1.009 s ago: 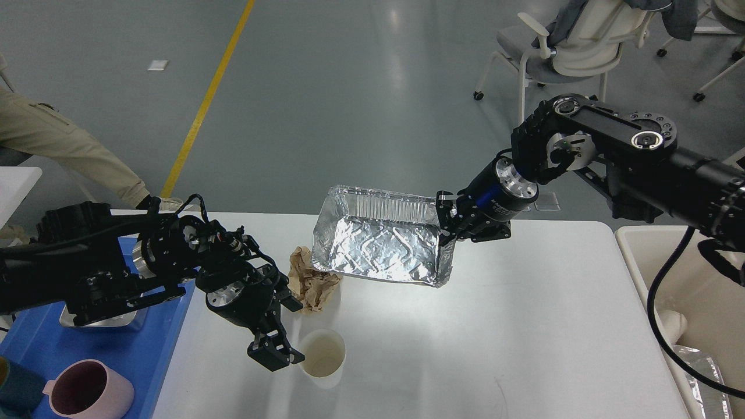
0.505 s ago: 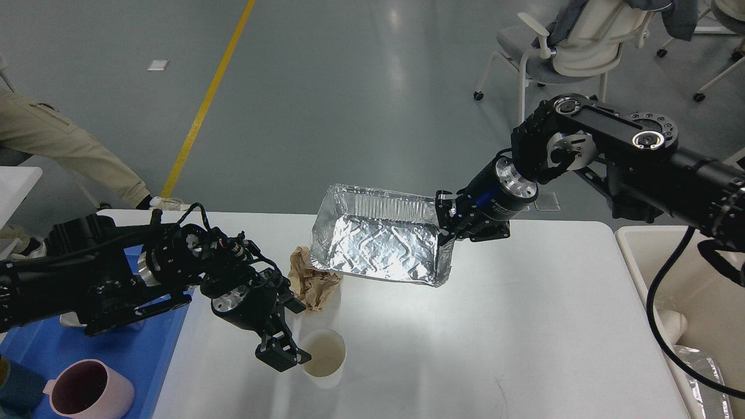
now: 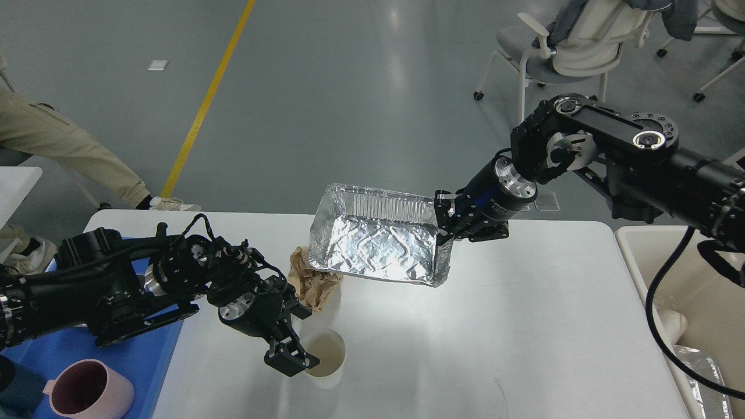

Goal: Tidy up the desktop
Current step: 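Grasp the white paper cup with the left gripper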

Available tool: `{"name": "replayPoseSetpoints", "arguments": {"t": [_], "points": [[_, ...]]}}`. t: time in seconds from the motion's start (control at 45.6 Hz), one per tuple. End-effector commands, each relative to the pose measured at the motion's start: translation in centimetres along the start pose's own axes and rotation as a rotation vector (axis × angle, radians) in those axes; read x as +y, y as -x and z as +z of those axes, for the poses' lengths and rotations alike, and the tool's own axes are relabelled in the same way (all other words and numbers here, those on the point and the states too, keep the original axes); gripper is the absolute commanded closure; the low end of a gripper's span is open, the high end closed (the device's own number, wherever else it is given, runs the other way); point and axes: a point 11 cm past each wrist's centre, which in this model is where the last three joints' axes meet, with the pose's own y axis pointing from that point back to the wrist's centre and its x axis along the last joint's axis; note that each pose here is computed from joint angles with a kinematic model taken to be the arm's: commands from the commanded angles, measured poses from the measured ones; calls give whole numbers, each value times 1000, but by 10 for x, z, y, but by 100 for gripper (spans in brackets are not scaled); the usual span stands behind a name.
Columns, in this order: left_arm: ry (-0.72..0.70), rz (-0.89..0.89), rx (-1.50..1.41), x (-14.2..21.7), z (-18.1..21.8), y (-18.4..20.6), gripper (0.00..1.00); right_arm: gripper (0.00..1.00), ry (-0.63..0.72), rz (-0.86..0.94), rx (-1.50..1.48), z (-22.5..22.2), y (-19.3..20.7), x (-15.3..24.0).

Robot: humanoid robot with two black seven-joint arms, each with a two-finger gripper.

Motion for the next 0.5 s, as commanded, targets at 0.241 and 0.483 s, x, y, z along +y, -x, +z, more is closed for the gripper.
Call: {"name": "replayPoseSetpoints", "arguments": {"t": [0.241,0.483], "points": [[9,9,-3,-2,1,7,23,100,-1,-1,-2,1,0,-1],[-7,-7,-19,-2,-3,10,32,100,-1,-4,-3,1,1,-2]]}}
